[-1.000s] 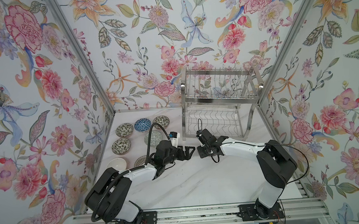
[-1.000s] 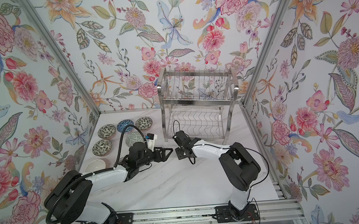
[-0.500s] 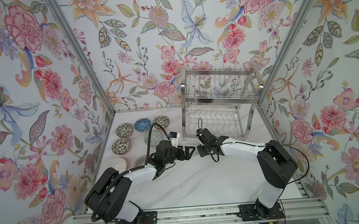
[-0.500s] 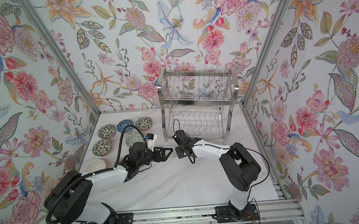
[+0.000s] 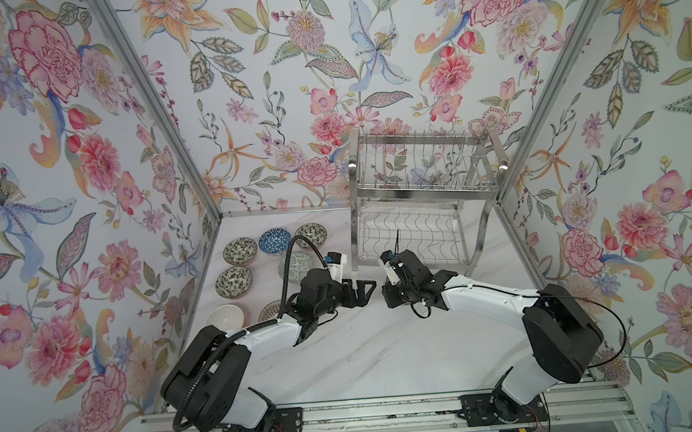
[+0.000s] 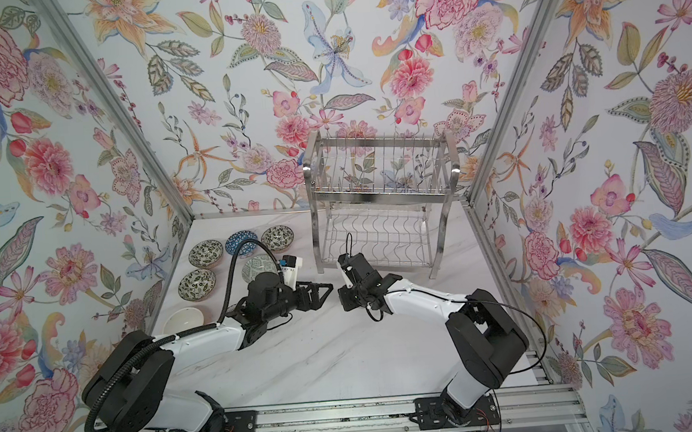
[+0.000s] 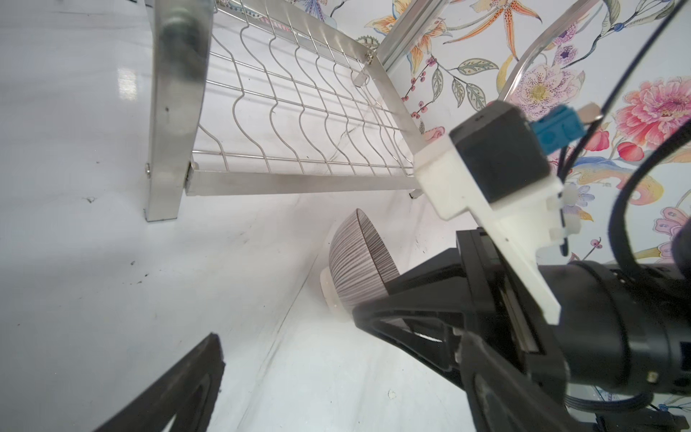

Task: Load the bowls into the dish rack
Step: 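Carry the bowl to the rack with the right gripper while the left gripper follows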

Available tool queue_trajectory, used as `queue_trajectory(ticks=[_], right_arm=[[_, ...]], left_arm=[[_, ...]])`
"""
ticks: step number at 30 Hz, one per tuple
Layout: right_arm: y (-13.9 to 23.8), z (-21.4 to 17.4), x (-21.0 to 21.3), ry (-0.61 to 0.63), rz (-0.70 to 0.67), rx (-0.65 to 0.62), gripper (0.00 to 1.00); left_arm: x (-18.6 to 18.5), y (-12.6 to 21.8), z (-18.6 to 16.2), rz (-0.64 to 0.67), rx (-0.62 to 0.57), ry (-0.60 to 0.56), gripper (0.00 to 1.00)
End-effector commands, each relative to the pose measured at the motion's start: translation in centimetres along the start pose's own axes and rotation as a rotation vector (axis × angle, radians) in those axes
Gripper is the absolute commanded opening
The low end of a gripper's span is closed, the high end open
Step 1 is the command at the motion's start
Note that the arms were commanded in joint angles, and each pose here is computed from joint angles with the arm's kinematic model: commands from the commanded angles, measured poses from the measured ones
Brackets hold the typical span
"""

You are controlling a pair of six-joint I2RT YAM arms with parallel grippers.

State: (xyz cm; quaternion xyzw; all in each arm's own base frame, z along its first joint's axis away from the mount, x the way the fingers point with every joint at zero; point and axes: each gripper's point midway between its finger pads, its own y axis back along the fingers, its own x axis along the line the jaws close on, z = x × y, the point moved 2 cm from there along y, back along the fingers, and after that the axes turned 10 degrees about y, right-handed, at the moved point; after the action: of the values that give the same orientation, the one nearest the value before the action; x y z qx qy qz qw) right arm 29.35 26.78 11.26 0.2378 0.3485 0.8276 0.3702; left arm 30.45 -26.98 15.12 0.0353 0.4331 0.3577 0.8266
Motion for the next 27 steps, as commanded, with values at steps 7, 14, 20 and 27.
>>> queue_trajectory(ticks=[7, 14, 20, 27], right_arm=[[6.1, 7.0, 0.3, -0.091, 0.229, -0.442, 0.0], [7.9, 9.3, -0.8, -0.152, 0.31, -0.58, 0.0], [7.8, 10.9, -2.3, -0.216, 0.348, -0.647, 0.0], [6.7, 12.8, -4.3, -0.288, 0.402, -0.692, 0.0]], left_arm=[[-1.4, 0.5, 3.5, 0.047, -0.061, -0.121, 0.99], [-2.3, 0.6, 5.1, 0.056, -0.093, -0.158, 0.99], [-3.2, 0.3, 6.2, 0.036, -0.113, -0.167, 1.0], [-3.6, -0.3, 7.4, 0.043, -0.143, -0.181, 0.99]])
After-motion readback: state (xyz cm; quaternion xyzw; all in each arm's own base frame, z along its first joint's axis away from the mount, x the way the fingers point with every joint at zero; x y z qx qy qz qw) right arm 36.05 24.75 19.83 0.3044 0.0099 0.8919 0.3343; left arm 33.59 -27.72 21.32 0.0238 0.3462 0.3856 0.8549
